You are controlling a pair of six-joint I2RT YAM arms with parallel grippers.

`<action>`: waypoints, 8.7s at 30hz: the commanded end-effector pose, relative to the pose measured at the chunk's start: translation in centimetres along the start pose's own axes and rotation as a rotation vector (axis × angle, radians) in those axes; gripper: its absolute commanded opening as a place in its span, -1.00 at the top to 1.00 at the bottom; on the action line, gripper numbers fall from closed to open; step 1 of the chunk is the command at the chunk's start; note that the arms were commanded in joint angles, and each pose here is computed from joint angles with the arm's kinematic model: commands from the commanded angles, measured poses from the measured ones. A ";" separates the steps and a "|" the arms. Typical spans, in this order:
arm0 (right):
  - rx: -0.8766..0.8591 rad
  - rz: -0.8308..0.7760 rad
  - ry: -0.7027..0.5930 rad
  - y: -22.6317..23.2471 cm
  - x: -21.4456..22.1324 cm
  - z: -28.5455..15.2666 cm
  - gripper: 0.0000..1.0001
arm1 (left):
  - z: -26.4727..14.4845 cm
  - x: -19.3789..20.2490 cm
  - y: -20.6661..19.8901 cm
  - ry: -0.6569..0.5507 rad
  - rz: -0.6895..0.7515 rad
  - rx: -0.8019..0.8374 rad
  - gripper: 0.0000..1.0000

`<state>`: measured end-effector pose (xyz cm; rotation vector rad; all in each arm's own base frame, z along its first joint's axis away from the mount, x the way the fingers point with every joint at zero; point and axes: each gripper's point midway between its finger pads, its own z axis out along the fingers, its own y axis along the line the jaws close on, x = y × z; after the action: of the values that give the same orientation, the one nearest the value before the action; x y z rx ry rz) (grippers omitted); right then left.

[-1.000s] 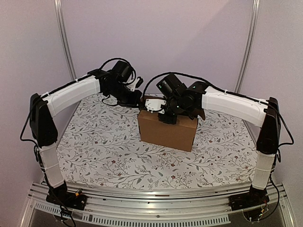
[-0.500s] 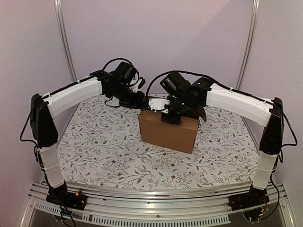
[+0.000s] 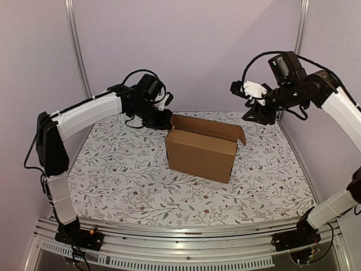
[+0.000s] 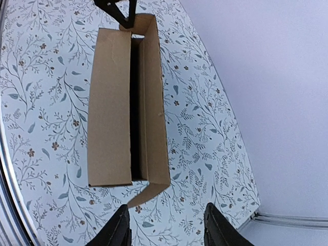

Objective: Fold the paper box

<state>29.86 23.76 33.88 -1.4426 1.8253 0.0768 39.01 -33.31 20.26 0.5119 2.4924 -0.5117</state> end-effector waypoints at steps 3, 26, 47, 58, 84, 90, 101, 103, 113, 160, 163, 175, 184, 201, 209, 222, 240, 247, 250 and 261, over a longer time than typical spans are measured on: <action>0.028 -0.157 0.319 -1.2 10.2 1.1 0.02 | 1.1 3.4 0.1 0.119 0.005 -0.017 1.00; -0.270 -0.067 0.164 1.9 9.1 7.0 0.16 | 1.4 3.4 -0.2 0.127 0.017 0.003 1.00; -0.275 -0.001 0.105 1.2 7.6 8.7 0.19 | 1.6 3.6 -0.5 0.138 0.028 0.012 1.00; -0.224 0.030 0.121 -0.1 7.5 9.6 0.15 | 1.7 3.7 -0.6 0.141 0.038 0.019 1.00; -0.147 -0.023 0.182 -1.9 8.3 9.8 0.01 | 1.5 3.8 -0.6 0.143 0.048 0.015 1.00; -0.176 -0.048 0.186 -1.1 8.5 9.0 0.07 | 1.4 3.8 -0.6 0.143 0.050 0.014 1.00; -0.110 -0.055 0.210 -2.6 8.7 9.3 0.10 | 1.5 3.9 -0.6 0.149 0.060 0.017 1.00; -0.096 -0.044 0.212 -2.9 8.6 9.4 0.08 | 1.5 4.0 -0.6 0.149 0.062 0.017 1.00; -0.251 -0.105 0.105 0.6 7.4 7.9 0.03 | 1.3 4.0 -0.6 0.148 0.062 0.019 1.00; -0.424 -0.255 0.100 5.5 7.5 5.5 0.15 | 1.1 4.1 -0.6 0.151 0.068 0.017 1.00; -0.422 -0.251 0.105 5.7 7.4 5.9 0.15 | 1.1 4.1 -0.6 0.152 0.066 0.020 1.00; -0.404 -0.246 0.142 5.6 7.5 6.9 0.17 | 0.8 4.0 -0.6 0.144 0.083 0.016 1.00; -0.402 -0.251 0.151 5.9 7.4 6.8 0.18 | 0.6 4.1 -0.4 0.145 0.093 0.009 1.00; -0.376 -0.339 0.220 7.6 7.9 7.1 0.19 | 0.7 5.1 -0.2 0.140 0.094 0.009 1.00; -0.346 -0.362 0.245 7.8 7.7 7.0 0.20 | 0.5 5.2 0.0 0.132 0.095 0.006 1.00; -0.290 -0.357 0.270 6.7 7.1 4.7 0.25 | 0.2 5.0 0.0 0.115 0.091 0.003 1.00; -0.336 -0.240 0.192 7.9 4.9 4.4 0.36 | 0.2 4.8 -0.1 0.103 0.091 0.004 1.00; -0.311 -0.198 0.206 7.5 4.8 5.1 0.45 | 0.4 4.7 -0.2 0.102 0.093 0.009 1.00; -0.275 -0.179 0.211 6.8 4.6 5.6 0.47 | 0.4 4.6 -0.3 0.101 0.096 0.013 1.00; -0.320 -0.166 0.215 7.5 4.6 5.8 0.46 | 0.3 4.8 -0.2 0.104 0.105 0.008 1.00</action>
<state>27.38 24.51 23.79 -1.8393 1.9598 0.0574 37.66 -33.18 19.98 0.6363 2.4320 -0.5030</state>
